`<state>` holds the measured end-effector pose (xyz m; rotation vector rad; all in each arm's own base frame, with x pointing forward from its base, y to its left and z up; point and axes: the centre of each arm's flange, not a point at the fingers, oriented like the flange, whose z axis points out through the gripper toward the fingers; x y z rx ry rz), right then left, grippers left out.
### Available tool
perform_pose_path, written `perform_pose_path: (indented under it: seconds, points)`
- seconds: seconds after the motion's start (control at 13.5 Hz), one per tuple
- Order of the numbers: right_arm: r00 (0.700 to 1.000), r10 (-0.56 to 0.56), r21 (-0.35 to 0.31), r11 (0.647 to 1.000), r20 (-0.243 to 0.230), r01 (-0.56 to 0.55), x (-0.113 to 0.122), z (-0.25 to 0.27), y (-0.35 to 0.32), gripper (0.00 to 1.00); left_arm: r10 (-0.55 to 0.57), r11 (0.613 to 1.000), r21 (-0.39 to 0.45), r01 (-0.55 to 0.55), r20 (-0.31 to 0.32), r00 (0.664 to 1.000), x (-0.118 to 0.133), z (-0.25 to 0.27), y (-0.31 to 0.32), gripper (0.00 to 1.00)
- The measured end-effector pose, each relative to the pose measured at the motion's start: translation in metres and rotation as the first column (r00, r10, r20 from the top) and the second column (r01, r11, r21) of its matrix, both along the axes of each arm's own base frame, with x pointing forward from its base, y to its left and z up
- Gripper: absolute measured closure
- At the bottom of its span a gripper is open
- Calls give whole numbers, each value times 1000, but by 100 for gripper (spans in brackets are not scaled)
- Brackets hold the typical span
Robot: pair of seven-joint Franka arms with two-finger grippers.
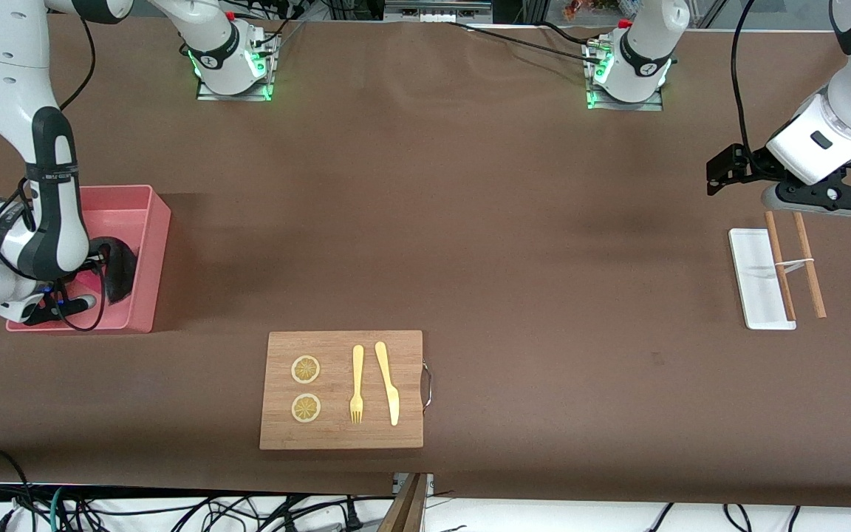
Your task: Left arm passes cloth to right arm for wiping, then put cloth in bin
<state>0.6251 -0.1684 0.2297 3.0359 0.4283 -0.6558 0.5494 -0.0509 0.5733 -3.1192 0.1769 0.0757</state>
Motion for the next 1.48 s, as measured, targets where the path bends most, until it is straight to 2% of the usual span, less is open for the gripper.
perform_pose_path:
  seconds: [0.15,0.3,0.44,0.81,0.96,1.11,1.48]
  points:
    - [1000,-2,-4,1000,11,2,-1,-3,-1,94,0,1000,0,0,0,1000,0,0,0,0]
    - [999,2,-10,1000,35,-1,4,3,-1,72,0,1000,0,0,0,1000,0,0,0,0]
    - [997,8,-14,1000,81,-7,15,27,-1,52,0,1000,0,0,0,1000,0,0,0,0]
    - [987,14,26,999,157,-18,26,140,15,1,0,1000,0,0,1,1000,0,0,0,0]
    - [980,42,58,997,196,-54,25,182,38,0,0,1000,0,0,1,1000,0,1,0,0]
    - [975,62,92,992,215,-83,17,222,68,0,0,1000,0,0,1,1000,0,1,0,0]
    - [975,-65,65,997,211,52,-15,300,154,0,0,1000,0,0,1,1000,0,1,0,0]
